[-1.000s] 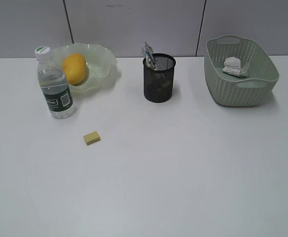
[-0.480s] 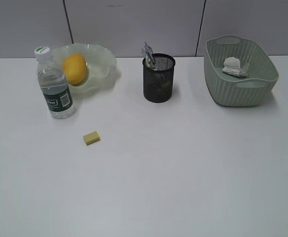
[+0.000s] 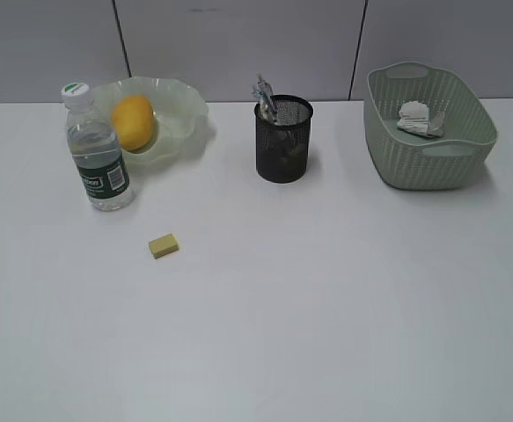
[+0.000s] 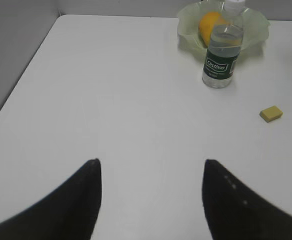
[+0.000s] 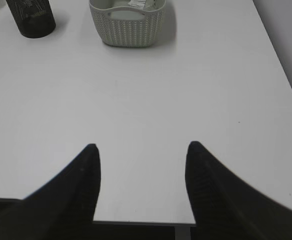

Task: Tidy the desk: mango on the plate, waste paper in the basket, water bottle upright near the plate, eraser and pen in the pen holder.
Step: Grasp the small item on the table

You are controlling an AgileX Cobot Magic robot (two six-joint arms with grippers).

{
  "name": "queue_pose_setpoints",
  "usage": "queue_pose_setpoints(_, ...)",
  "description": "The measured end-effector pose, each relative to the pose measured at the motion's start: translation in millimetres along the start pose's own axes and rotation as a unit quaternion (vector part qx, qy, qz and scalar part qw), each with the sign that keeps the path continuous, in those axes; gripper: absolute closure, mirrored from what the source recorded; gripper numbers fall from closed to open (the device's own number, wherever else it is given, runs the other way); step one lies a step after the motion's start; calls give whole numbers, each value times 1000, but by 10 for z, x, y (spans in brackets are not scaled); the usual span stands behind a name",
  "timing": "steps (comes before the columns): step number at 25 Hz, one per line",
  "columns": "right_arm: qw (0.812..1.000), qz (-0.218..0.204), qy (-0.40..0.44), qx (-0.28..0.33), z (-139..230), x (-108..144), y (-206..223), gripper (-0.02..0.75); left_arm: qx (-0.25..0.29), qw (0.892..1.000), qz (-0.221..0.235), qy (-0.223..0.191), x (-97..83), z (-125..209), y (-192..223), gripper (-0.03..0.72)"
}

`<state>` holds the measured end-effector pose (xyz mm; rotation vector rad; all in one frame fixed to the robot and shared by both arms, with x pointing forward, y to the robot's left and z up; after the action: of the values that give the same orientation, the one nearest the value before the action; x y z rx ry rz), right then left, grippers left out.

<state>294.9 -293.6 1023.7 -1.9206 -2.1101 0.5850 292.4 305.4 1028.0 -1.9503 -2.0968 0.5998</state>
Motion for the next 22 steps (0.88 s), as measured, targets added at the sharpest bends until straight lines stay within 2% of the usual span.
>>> queue_pose_setpoints(17, 1000, 1, 1, -3, -10, -2, 0, 297, 0, 1000, 3, -1, -8, 1, 0, 207)
queue_pose_setpoints(22, 1000, 1, 4, -3, -10, -2, 0, 207, 0, 1000, 3, -2, -9, 1, 0, 207)
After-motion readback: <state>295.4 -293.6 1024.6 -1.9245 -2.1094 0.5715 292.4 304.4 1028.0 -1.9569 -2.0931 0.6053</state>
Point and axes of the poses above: a point on each arm's last joint axis where the gripper is mounted, y pointing out along that axis toward the gripper, x along the wrist's bending axis when the last joint is at zero, z = x × y, the point moved 7 cm from there along y, pointing out along that axis toward the gripper, and after that the axes turned 5 degrees about -y, right-handed, at the moved point
